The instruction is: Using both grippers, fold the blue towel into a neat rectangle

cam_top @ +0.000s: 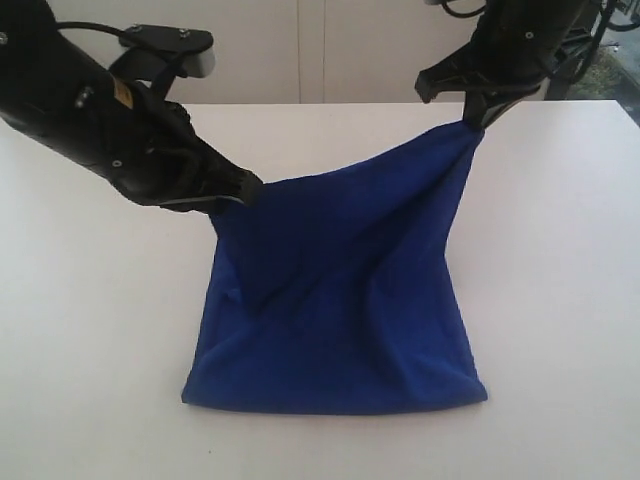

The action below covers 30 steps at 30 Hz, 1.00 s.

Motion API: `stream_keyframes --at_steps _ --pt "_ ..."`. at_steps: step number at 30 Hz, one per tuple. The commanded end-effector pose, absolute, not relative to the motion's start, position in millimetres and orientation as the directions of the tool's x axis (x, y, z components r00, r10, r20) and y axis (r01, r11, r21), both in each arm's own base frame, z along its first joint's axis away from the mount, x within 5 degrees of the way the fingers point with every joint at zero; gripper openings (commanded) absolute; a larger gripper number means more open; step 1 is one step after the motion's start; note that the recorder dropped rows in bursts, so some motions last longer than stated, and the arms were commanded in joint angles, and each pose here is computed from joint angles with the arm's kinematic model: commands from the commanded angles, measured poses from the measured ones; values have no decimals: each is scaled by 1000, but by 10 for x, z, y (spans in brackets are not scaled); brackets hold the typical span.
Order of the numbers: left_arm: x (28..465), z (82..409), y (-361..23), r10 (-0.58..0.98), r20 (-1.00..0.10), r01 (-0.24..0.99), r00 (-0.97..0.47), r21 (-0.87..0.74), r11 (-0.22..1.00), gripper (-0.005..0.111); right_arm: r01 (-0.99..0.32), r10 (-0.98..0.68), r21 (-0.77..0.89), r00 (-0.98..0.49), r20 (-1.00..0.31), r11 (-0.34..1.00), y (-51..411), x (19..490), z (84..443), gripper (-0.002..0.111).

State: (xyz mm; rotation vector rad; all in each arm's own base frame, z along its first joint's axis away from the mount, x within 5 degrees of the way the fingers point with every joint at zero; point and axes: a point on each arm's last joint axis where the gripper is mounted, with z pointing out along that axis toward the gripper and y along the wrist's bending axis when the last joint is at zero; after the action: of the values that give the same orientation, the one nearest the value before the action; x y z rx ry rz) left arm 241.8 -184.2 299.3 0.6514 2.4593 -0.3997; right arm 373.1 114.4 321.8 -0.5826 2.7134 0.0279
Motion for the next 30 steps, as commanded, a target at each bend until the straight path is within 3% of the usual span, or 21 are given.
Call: stream_keyframes --at_steps 1,11,23,30 --pt "2241 3154 -1730 384 -572 546 -725 -138 827 0 -445 -433 -61 -814 -389 893 1239 3530 3456 0" --pt "1891 3427 -1670 409 -576 633 -708 -260 729 0 -449 -413 -33 -786 -461 893 1167 3209 3765 0" --pt "1575 3626 -1525 450 -568 682 -689 -298 667 0 -504 -428 105 -812 -398 857 1076 2567 3556 0" --pt "1280 3794 -1423 468 -578 724 -669 -363 586 0 -533 -429 145 -790 -438 834 998 2195 3623 0"
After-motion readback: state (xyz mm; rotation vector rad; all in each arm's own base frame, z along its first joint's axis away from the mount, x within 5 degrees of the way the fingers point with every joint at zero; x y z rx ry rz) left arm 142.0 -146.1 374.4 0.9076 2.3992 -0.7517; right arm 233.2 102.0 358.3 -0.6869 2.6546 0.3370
